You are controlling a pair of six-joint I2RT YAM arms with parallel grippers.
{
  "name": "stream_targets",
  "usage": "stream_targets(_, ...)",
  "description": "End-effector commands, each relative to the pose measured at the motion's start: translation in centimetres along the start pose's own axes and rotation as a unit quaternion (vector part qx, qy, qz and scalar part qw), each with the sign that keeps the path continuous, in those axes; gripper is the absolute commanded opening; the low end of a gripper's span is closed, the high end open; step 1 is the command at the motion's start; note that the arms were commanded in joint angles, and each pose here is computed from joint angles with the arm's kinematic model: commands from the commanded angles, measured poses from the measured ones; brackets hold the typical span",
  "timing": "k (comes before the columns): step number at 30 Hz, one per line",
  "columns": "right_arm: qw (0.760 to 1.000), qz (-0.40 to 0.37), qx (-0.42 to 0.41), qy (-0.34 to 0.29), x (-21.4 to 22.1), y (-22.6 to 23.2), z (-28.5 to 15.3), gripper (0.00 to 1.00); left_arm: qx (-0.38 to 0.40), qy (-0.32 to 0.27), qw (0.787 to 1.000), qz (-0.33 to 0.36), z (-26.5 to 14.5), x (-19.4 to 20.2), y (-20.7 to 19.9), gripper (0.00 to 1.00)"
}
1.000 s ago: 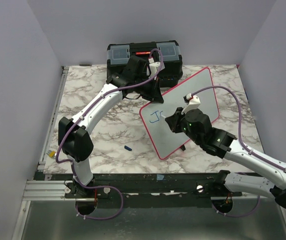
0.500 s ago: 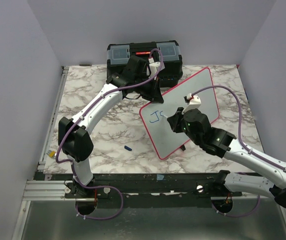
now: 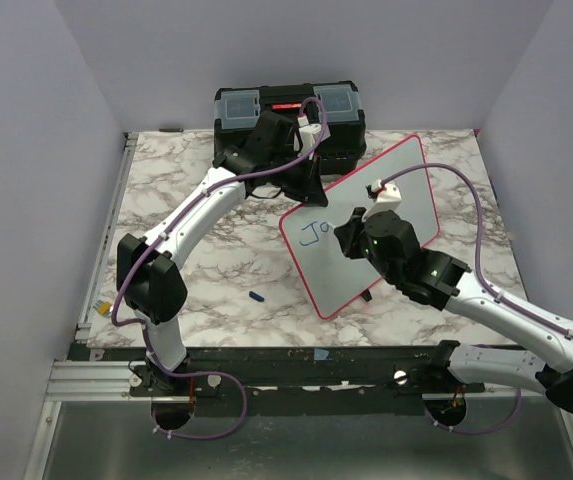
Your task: Write a sentence on the whiteboard
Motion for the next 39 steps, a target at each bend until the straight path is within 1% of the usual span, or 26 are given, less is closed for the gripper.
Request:
stream_targets(1, 1.000, -0.001, 0.002, -0.017, -1.2, 0.5, 0.2, 0.01, 0.013, 0.009, 1.000, 0.016, 0.0, 0.2, -1.4, 0.00)
stream_targets(7, 0.999, 0.003, -0.025, -0.023, -1.1, 0.5, -0.4, 0.01, 0.011, 0.010, 1.000, 0.015, 0.1, 0.2, -1.3, 0.00)
stream_targets(13, 0.998, 0.024, -0.038, -0.054, -1.6, -0.3, -2.0, 0.01, 0.004, 0.012, 1.000, 0.018, 0.1, 0.3, -1.1, 0.00)
stream_targets(19, 0.996, 0.040, -0.016, -0.082, -1.9, -1.4, -3.1, 0.01, -0.004, 0.015, 1.000, 0.017, 0.0, 0.5, -1.0, 0.00)
stream_targets(26, 0.997, 0.033, 0.020, -0.069, -1.7, -1.7, -2.5, 0.01, -0.007, 0.014, 1.000, 0.014, 0.0, 0.7, -0.9, 0.00)
stream_targets(39, 0.998, 0.016, 0.008, -0.064, -2.1, -0.6, -1.3, 0.01, -0.006, 0.014, 1.000, 0.013, 0.0, 0.8, -1.2, 0.00)
Point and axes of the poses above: each gripper's point midway between its finger pads, its own z axis out along the fingers, its own y axis along the line the jaws close on, x = y × z, the point moved 9 cm from there along -z, back along the fingers, and after that the axes turned 2 degrees about -z, right-handed, at the moved point
